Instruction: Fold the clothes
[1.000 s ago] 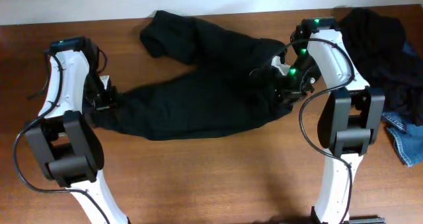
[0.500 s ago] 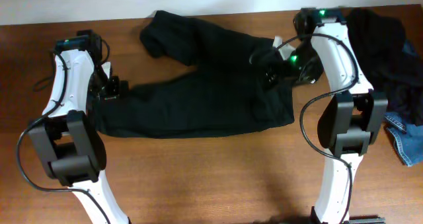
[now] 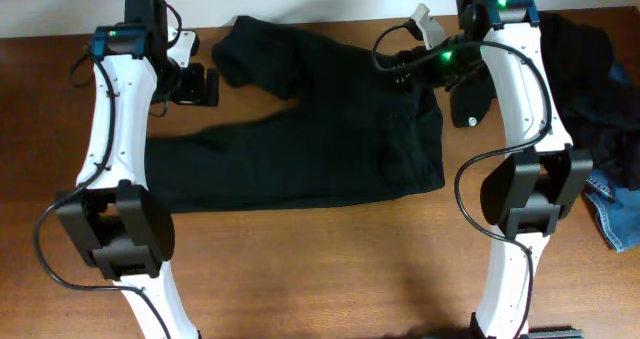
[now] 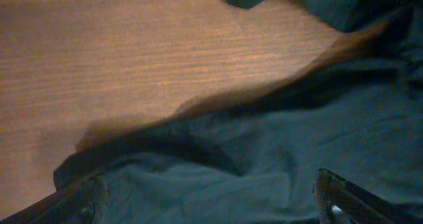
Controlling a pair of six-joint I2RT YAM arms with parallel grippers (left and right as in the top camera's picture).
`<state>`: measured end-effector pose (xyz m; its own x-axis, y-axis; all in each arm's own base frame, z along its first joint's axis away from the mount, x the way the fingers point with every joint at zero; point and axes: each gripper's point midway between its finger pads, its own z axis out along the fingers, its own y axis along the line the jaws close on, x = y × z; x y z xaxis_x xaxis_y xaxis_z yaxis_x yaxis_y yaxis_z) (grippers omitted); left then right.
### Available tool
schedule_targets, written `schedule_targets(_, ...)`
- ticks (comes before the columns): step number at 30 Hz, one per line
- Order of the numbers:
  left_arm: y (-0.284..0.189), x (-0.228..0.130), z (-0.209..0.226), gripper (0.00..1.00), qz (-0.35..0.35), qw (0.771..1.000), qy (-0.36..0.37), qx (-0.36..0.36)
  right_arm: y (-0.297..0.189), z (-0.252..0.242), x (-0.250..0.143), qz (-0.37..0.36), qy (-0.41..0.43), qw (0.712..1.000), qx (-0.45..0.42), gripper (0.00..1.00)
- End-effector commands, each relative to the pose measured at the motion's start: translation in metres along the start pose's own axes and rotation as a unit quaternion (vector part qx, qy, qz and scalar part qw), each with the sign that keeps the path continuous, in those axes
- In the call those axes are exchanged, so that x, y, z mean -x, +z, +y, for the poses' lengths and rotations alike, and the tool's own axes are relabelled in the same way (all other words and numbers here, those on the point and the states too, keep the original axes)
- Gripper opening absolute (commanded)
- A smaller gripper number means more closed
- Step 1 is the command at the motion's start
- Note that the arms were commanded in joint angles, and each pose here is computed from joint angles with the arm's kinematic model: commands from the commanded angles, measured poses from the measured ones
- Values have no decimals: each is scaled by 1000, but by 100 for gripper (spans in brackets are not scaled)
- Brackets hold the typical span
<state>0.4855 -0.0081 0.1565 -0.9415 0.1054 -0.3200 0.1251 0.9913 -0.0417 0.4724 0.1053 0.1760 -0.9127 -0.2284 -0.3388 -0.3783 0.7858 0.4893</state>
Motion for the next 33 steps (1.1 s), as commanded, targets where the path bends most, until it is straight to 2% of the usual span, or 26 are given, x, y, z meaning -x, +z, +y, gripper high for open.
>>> schedule_targets(1,-19,25,2,99,-60,998,16,0,-16,18,15,-37,-32,999,10,99)
schedule_targets(3,-19,42,3,99,-92,996,16,4,-15,19,20,-45,-39,998,8,99)
schedule_targets(5,-20,57,6,99,-123,992,-19,3,-14,21,25,-53,-50,997,7,99)
schedule_targets(8,-11,86,-2,99,-171,981,-79,-43,-11,26,28,-56,-59,997,9,99)
schedule_targets(13,40,100,-7,99,-166,967,-172,-92,-7,32,29,-54,-66,996,11,99)
schedule_targets(17,74,111,-21,99,-168,957,-182,-151,-8,31,29,-54,-65,996,11,99)
schedule_targets(23,123,107,-15,97,-153,955,-204,-154,-7,31,29,-53,-65,996,9,99)
schedule_targets(28,141,98,-4,89,-139,957,-215,-138,-7,31,28,-53,-64,996,9,99)
schedule_targets(33,154,87,-2,69,-121,962,-207,-131,-7,31,28,-53,-64,996,9,99)
